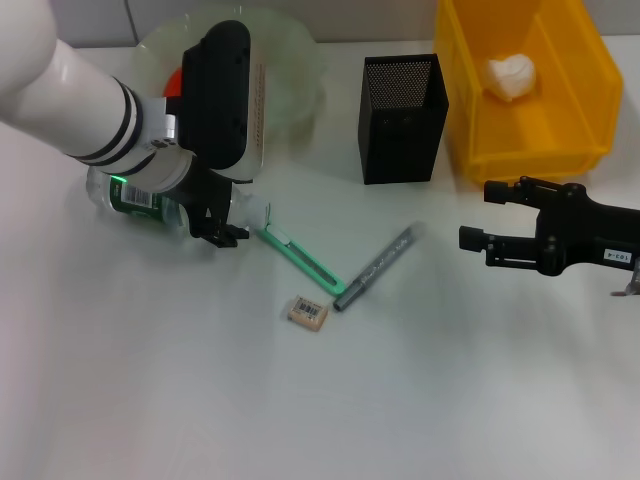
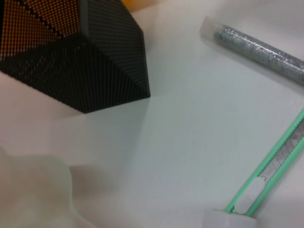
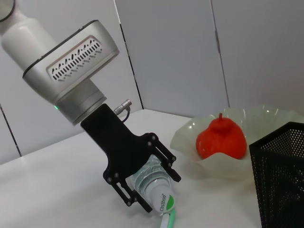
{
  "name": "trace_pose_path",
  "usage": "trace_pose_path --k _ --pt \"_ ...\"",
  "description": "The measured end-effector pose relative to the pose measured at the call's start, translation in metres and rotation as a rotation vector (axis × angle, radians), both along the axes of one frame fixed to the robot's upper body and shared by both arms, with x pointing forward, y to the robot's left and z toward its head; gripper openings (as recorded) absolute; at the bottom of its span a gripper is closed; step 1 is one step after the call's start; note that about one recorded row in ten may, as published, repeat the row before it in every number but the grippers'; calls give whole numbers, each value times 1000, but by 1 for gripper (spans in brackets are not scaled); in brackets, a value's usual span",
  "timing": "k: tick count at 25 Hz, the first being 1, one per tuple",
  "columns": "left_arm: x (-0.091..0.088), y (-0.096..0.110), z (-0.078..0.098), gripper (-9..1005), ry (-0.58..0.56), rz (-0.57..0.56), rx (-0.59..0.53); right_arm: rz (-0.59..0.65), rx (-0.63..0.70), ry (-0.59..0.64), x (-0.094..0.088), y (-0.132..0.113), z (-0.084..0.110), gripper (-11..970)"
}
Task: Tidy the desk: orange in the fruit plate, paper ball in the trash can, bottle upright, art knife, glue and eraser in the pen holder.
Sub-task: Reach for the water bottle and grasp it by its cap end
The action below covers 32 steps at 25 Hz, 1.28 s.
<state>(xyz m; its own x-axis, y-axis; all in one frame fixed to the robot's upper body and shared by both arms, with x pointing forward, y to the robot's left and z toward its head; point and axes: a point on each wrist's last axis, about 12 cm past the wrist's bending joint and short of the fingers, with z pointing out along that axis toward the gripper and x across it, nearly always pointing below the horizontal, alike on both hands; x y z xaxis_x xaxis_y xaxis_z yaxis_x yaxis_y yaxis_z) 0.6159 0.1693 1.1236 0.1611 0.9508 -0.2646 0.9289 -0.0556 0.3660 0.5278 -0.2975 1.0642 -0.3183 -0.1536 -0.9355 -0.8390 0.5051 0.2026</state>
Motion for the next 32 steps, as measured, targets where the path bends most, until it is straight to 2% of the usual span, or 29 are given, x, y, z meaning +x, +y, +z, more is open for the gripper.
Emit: trace_pose_path --k 11,22,32 --pt "-2 -20 0 660 -29 -113 94 -2 6 8 1 0 1 827" --pt "0 -21 2 623 -55 -132 134 34 -47 79 1 -3 0 828" --pt "1 -24 3 590 -69 -152 158 36 -65 94 2 -5 1 827"
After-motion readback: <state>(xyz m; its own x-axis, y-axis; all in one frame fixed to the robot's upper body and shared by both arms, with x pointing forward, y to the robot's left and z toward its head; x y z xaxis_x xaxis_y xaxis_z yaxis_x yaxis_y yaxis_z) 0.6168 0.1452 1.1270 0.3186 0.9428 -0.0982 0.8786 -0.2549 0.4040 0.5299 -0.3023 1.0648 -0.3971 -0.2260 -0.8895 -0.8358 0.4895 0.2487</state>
